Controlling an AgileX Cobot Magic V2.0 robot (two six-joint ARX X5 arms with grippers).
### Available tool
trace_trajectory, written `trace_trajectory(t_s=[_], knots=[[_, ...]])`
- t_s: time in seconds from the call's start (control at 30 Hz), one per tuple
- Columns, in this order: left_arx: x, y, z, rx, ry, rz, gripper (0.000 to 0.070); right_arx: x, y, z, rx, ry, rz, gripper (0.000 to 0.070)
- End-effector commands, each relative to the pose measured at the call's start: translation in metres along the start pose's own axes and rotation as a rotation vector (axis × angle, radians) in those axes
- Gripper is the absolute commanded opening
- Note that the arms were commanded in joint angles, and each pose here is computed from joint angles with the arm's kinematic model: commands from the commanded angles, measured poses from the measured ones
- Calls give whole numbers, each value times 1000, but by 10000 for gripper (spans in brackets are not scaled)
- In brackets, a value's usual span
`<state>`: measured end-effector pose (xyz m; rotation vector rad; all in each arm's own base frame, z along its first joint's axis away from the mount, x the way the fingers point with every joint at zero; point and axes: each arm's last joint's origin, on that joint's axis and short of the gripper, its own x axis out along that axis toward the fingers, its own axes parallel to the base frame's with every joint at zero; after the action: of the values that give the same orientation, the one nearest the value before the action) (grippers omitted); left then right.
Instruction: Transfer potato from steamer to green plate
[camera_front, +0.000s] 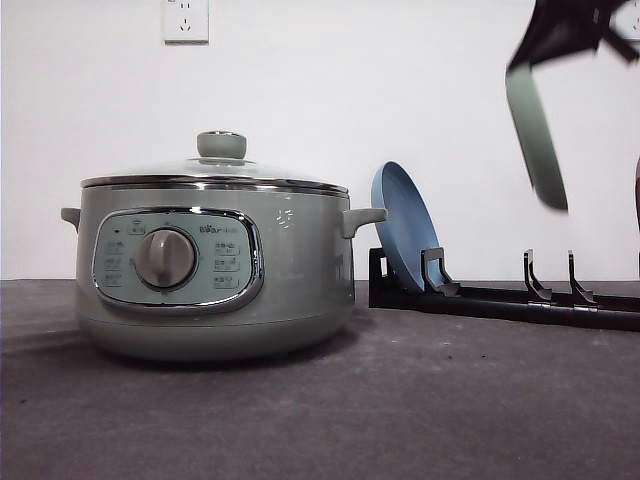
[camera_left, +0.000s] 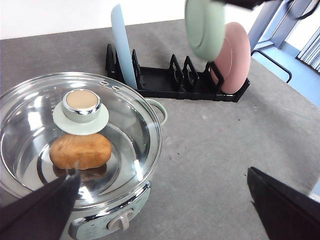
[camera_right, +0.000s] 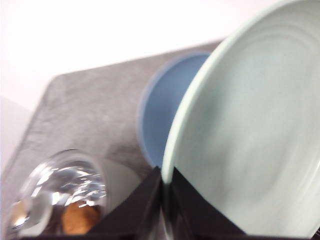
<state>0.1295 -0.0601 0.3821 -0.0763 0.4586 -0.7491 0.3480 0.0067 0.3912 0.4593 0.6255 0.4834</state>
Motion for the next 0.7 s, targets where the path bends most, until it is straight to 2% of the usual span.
trace_trajectory(t_s=[0.0, 0.2, 0.4, 0.53, 0.67], knots=[[-2, -2, 6, 24, -23, -12, 700, -12, 12, 5, -50, -22, 14, 7], [-2, -2, 6, 24, -23, -12, 700, -59, 51, -14, -202, 18, 18, 7], [-2, -2, 6, 24, -22, -12, 700, -92, 88, -43, -323, 61, 75, 7], [-2, -2, 6, 21, -22, -12, 700, -102, 102, -75, -386, 120, 46, 7], [-2, -2, 6, 17, -16, -11, 700, -105, 112, -116, -448, 184, 77, 7]])
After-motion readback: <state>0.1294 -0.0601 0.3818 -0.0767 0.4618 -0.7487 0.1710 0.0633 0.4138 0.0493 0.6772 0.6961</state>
